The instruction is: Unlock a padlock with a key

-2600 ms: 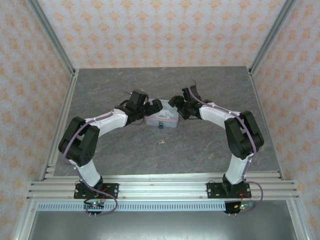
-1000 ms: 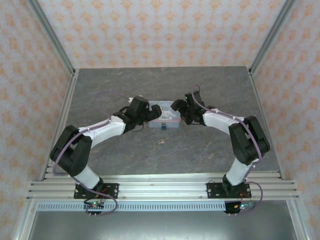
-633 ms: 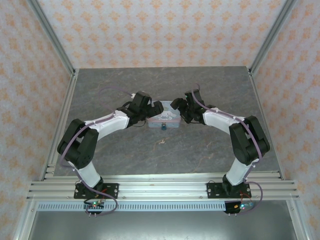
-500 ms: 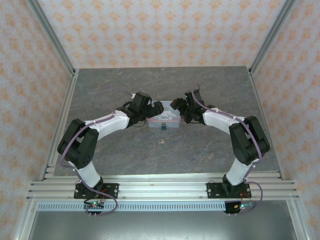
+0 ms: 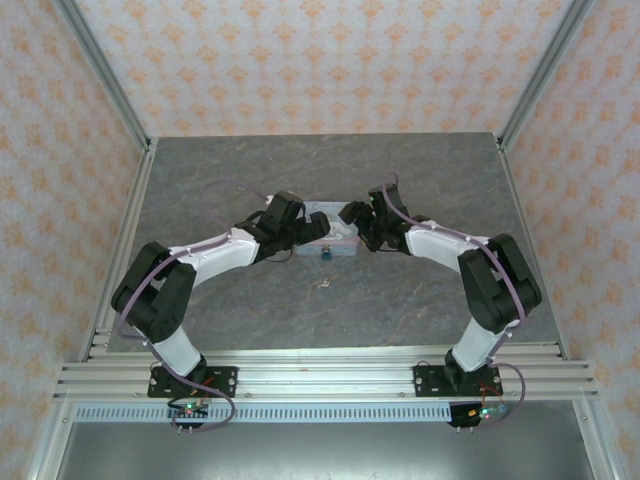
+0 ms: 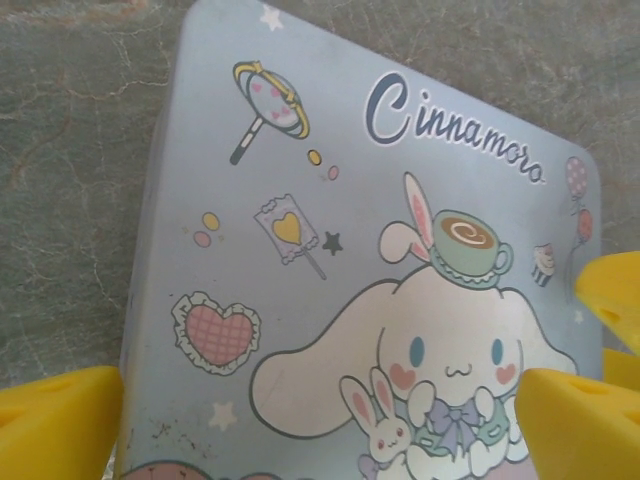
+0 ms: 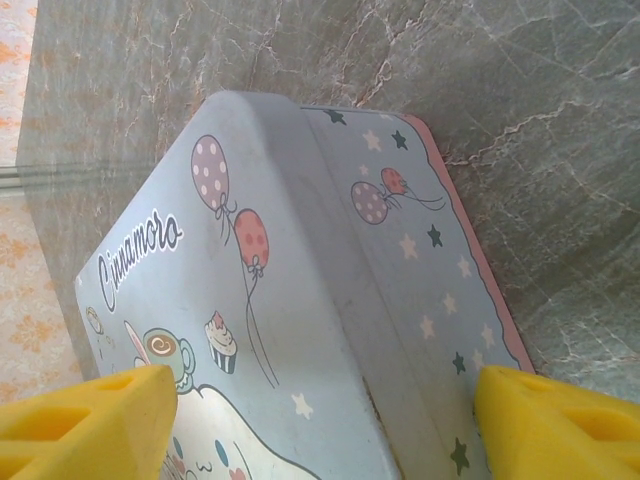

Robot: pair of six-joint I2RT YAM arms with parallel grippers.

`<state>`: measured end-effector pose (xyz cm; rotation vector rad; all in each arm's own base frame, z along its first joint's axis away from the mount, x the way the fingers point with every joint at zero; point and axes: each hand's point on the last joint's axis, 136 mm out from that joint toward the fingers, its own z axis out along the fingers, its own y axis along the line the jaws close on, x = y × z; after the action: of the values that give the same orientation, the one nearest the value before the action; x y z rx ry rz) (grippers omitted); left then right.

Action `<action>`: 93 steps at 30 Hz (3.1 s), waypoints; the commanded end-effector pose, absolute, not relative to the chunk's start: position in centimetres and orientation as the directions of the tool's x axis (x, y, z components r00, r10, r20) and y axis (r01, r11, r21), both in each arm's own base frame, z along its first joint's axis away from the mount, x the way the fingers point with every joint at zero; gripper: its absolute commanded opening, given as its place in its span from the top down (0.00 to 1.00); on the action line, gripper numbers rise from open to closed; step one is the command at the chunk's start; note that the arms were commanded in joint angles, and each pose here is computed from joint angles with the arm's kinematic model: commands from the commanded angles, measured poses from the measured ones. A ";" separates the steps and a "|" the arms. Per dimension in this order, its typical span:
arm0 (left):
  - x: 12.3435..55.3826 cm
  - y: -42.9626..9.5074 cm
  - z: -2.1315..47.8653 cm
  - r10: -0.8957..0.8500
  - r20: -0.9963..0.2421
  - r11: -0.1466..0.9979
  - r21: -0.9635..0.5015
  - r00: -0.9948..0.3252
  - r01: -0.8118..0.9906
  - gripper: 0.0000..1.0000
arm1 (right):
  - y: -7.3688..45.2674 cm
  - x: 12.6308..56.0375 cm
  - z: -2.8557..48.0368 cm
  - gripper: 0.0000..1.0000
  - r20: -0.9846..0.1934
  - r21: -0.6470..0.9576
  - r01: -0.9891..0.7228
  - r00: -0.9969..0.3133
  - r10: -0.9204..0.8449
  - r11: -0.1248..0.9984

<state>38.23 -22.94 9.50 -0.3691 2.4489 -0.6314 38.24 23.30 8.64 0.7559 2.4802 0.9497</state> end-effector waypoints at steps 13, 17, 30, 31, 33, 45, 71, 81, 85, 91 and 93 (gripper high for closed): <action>37.8 -17.5 13.7 -0.469 -0.554 0.856 -0.478 -0.688 -0.199 0.00 | 13.1 37.5 12.2 0.01 -0.405 0.428 0.493 -0.645 0.648 0.758; 37.5 -16.2 15.4 -0.484 -0.572 0.849 -0.491 -0.662 -0.197 0.00 | 11.4 37.5 13.9 0.01 -0.399 0.441 0.478 -0.654 0.643 0.760; 36.0 -14.1 18.8 -0.476 -0.612 0.853 -0.495 -0.632 -0.164 0.00 | 13.5 35.2 15.5 0.04 -0.419 0.561 0.170 -0.786 0.455 0.810; 36.1 -14.0 18.8 -0.479 -0.608 0.851 -0.498 -0.633 -0.166 0.00 | 14.6 34.7 15.4 0.09 -0.409 0.557 0.135 -0.815 0.411 0.820; 36.1 -13.8 18.8 -0.481 -0.601 0.851 -0.495 -0.639 -0.174 0.00 | 16.8 33.4 14.8 0.17 -0.390 0.534 0.072 -0.863 0.321 0.843; 35.9 -12.6 16.7 -0.533 -0.498 0.817 -0.515 -0.684 -0.261 0.00 | 24.4 25.0 7.2 0.37 -0.296 0.271 -0.252 -0.940 -0.168 0.929; 35.5 -12.0 18.0 -0.579 -0.468 0.786 -0.540 -0.668 -0.303 0.00 | 29.2 25.3 3.6 0.54 -0.224 0.109 -0.474 -0.868 -0.443 0.873; 35.8 -12.1 18.3 -0.582 -0.470 0.782 -0.545 -0.664 -0.301 0.00 | 30.0 25.4 2.3 0.63 -0.194 0.124 -0.475 -0.873 -0.448 0.871; 35.7 -12.1 18.1 -0.581 -0.468 0.784 -0.541 -0.666 -0.304 0.00 | 29.9 25.1 2.0 0.76 -0.186 0.135 -0.461 -0.881 -0.435 0.877; 35.5 -12.2 18.0 -0.589 -0.458 0.775 -0.554 -0.666 -0.304 0.00 | 28.9 24.5 3.5 0.98 -0.227 0.153 -0.413 -0.899 -0.375 0.898; 35.5 -12.5 18.1 -0.595 -0.449 0.764 -0.574 -0.667 -0.296 0.00 | 28.1 24.1 4.2 0.99 -0.243 0.157 -0.387 -0.907 -0.344 0.909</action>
<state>35.74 -12.41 16.72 -0.6444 2.3509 -0.5557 24.80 29.15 2.74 -0.6231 2.8751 0.2970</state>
